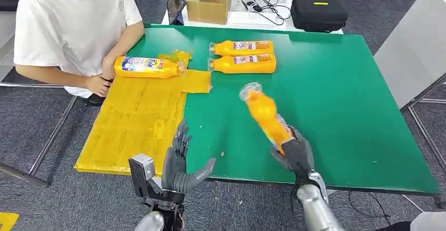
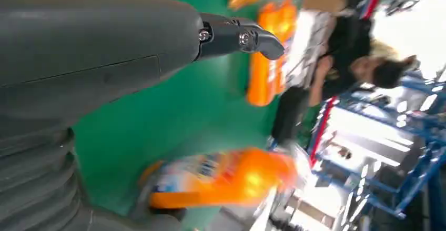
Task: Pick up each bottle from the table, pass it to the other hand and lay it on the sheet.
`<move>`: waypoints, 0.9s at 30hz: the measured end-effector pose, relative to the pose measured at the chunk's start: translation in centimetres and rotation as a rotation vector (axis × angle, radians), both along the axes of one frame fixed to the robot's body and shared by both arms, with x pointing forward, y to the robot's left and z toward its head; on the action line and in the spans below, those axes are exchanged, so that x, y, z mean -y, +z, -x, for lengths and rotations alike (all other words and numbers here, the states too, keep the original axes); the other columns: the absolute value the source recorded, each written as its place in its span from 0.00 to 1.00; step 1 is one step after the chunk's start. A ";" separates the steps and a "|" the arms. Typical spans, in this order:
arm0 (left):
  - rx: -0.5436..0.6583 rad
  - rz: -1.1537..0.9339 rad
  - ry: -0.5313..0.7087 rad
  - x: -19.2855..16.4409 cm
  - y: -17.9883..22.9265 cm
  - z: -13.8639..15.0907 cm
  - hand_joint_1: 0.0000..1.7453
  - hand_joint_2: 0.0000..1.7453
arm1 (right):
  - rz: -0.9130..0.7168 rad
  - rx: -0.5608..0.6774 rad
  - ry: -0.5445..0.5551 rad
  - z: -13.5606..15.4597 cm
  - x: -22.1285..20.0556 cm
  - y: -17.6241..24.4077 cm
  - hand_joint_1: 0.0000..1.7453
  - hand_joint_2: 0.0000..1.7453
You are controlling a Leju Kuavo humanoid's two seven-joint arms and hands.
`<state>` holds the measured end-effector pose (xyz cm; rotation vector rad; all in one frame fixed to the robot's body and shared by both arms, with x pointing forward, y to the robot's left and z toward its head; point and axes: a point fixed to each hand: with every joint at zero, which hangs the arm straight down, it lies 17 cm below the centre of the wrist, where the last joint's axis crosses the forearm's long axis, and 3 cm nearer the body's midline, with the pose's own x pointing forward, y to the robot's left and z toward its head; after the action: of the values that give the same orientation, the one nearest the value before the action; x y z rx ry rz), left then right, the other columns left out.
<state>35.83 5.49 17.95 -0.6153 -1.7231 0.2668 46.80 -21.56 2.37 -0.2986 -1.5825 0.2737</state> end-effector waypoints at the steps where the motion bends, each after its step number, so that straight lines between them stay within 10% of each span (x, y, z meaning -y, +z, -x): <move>1: -0.017 0.014 -0.018 0.2 -0.3 0.1 0.00 1.00 | -0.030 0.022 -0.024 0.0 0.2 0.8 1.00 1.00; 6: -0.073 0.072 -0.146 1.8 -1.2 0.9 0.00 1.00 | -0.157 0.137 -0.073 0.4 0.5 4.9 1.00 1.00; 27: -0.027 0.185 -0.142 0.1 0.2 1.7 0.00 1.00 | -0.131 0.241 0.343 7.1 -15.7 8.7 1.00 1.00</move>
<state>34.10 5.37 18.19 -0.8619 -1.6313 0.3351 39.65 -5.85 11.05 0.0465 -1.8801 0.4075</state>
